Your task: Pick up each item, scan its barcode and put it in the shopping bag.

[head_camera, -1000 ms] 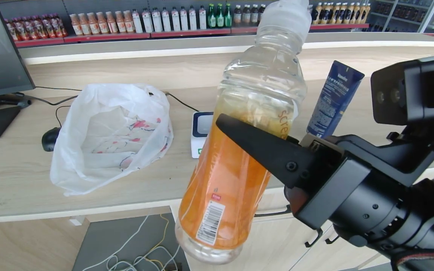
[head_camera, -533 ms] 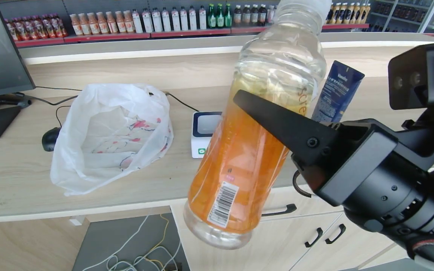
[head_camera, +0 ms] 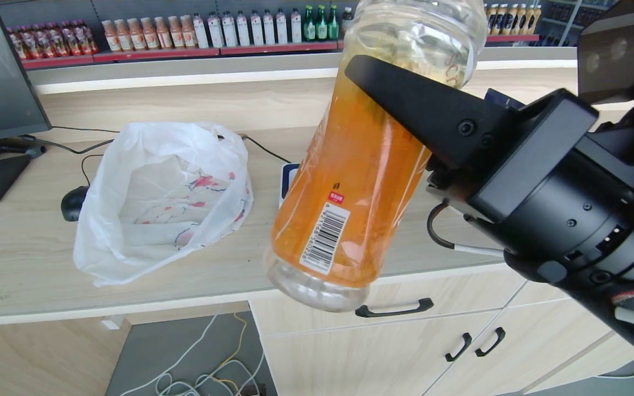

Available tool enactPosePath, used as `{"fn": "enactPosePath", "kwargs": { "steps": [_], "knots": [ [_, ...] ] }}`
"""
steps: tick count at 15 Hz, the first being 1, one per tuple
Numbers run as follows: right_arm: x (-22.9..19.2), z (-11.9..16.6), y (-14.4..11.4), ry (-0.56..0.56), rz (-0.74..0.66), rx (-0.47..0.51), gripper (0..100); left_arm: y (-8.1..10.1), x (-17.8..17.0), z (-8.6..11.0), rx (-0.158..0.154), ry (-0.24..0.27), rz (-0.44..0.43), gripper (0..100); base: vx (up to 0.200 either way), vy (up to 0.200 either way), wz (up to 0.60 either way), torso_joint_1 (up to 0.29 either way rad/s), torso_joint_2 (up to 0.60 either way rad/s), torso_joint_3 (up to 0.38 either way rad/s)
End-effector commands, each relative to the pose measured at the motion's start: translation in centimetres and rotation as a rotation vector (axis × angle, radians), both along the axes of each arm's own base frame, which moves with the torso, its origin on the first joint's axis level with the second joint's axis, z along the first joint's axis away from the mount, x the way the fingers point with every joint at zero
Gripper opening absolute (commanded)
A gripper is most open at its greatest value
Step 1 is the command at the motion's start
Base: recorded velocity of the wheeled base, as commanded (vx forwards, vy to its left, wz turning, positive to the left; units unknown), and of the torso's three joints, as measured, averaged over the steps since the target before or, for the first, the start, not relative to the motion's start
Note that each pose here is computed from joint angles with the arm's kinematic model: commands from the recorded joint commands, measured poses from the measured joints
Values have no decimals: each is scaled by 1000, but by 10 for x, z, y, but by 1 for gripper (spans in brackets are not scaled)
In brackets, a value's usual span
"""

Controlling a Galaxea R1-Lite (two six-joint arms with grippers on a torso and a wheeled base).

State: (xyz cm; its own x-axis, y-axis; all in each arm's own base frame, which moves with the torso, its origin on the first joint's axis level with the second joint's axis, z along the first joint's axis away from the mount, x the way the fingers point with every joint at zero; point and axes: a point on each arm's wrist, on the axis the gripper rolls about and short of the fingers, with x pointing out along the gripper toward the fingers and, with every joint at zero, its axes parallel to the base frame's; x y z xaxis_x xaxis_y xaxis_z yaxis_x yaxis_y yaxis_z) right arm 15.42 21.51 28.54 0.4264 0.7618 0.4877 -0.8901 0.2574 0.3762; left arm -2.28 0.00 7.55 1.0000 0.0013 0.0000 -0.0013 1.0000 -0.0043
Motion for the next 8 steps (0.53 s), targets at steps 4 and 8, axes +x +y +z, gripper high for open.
{"fn": "enactPosePath", "kwargs": {
  "steps": [4, 8],
  "knots": [
    [0, -1, 0, 3, 2, -2, 0, 0, 0, 0, 0, 0, 0, 100, 0, 0, 0, 0, 0, 0],
    [0, -3, 0, 8, 2, -10, 0, 0, 0, 0, 0, 0, 0, 100, 0, 0, 0, 0, 0, 0]
  ]
}}
